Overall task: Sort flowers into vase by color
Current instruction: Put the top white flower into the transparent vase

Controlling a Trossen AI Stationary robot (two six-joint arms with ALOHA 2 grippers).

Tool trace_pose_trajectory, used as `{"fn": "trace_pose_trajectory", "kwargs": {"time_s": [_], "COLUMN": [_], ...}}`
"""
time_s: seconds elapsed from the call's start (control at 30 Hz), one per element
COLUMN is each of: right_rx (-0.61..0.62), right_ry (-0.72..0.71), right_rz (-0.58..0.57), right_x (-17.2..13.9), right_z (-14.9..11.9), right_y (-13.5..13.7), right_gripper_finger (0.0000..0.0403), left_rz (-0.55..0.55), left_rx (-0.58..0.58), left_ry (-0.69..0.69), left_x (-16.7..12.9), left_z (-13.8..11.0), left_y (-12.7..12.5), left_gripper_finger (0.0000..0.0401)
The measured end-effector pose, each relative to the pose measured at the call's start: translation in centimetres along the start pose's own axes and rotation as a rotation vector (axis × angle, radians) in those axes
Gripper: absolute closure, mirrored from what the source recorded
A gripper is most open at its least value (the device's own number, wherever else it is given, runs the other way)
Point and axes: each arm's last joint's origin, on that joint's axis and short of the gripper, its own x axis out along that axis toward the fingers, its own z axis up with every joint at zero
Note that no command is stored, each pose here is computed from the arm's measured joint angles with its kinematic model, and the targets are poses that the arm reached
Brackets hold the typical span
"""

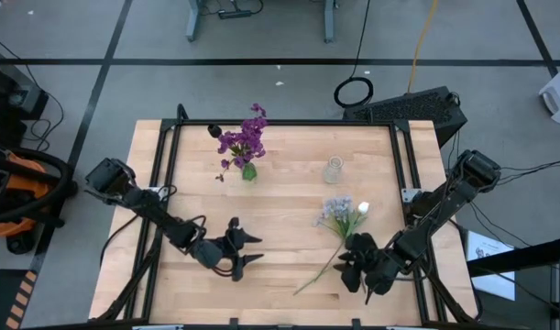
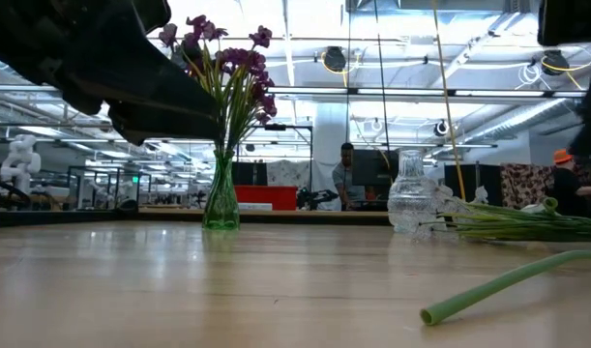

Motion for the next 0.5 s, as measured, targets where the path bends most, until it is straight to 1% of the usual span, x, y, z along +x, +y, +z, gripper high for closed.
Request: {"fn": "trace_pose_trajectory", "kwargs": {"time_s": [0.1, 0.23, 0.5], "right_rx": [0.058, 0.126, 0.163], "right_ry": [0.007, -0.037, -0.166], "right_rz": [-0.077, -0.151, -0.161], "right_x": [0.0, 0.0, 0.2], "right_z": [-0.1, 0.0, 0.2], "right_y": [-0.8, -1.6, -1.8], "right_gripper_finger": [0.0232, 0.0232, 0.0232], "left_rz": [-0.004, -0.001, 0.001], "left_rx": [0.002, 0.002, 0.002], "left_ry": [0.0, -0.001, -0.002], "left_x": [-0.1, -0.1, -0.1], "left_z": [-0.1, -0.1, -0.1], "left_y": [-0.1, -0.1, -0.1], "left_gripper_finger": [0.0179, 0.018, 0.018]}}
